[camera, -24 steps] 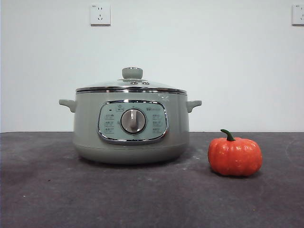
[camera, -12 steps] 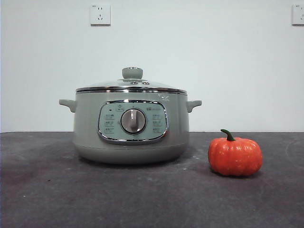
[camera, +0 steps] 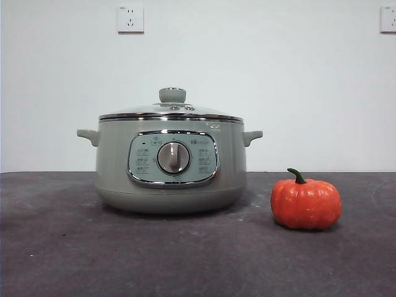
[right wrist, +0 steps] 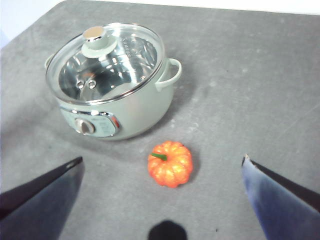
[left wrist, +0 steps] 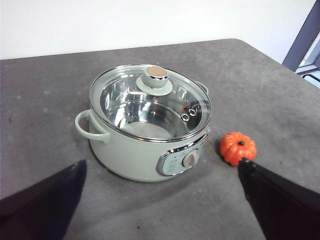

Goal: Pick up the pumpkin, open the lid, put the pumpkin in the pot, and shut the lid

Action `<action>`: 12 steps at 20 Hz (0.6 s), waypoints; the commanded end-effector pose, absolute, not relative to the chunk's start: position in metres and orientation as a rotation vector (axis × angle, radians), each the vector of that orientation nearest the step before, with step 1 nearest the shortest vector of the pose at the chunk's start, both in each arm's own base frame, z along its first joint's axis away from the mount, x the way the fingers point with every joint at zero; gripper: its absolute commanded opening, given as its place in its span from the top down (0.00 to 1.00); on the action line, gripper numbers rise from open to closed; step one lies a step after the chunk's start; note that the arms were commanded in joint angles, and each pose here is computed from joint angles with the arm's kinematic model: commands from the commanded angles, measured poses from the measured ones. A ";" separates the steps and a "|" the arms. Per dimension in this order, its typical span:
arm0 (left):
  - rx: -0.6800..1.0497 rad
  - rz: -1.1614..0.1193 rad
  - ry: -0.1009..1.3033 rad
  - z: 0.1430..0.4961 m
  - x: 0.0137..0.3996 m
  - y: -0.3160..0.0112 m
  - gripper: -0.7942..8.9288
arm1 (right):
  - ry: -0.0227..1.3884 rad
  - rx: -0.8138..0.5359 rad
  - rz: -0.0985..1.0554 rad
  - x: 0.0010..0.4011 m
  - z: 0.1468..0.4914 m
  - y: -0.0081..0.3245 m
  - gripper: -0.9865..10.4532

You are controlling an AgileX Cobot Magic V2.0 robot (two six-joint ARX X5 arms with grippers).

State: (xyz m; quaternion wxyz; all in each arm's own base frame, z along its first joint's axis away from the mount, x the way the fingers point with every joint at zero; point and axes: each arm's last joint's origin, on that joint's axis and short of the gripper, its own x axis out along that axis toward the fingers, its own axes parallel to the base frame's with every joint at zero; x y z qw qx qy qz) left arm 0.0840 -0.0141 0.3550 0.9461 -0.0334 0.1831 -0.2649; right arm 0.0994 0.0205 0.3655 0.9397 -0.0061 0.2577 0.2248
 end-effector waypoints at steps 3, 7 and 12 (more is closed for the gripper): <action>-0.058 -0.542 0.361 0.356 0.084 -0.014 0.11 | 0.583 -0.023 0.509 0.114 0.360 0.028 0.31; -0.058 -0.543 0.362 0.356 0.084 -0.014 0.11 | 0.719 -0.045 0.587 0.145 0.345 0.046 0.31; -0.059 -0.543 0.361 0.356 0.084 -0.014 0.11 | 0.879 -0.084 0.640 0.195 0.313 0.074 0.31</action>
